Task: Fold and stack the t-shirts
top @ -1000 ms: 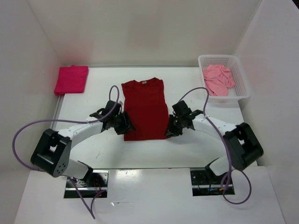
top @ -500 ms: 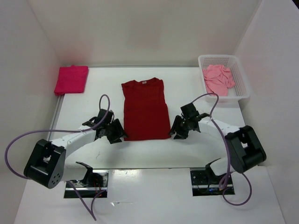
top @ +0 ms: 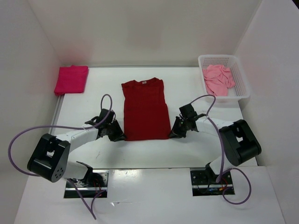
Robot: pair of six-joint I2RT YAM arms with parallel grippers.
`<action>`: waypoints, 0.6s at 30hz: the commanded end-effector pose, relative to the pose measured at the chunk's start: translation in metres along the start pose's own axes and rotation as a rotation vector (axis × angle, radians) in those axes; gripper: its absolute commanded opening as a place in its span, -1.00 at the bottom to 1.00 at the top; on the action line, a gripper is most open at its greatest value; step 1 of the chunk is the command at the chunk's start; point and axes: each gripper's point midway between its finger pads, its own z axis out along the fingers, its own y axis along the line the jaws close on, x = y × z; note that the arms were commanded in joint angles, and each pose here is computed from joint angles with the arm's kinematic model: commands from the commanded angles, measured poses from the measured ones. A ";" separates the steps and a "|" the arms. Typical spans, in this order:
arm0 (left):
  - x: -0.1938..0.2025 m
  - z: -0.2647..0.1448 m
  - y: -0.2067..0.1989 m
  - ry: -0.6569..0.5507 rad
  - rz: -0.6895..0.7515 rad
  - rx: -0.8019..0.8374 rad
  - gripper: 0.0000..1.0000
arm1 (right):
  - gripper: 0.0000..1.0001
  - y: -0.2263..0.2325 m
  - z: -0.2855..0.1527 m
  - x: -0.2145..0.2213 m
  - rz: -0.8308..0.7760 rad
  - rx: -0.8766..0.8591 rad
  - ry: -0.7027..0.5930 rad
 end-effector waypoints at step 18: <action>0.048 -0.076 -0.005 0.153 0.059 0.041 -1.00 | -1.00 0.024 -0.085 0.070 0.047 -0.110 0.022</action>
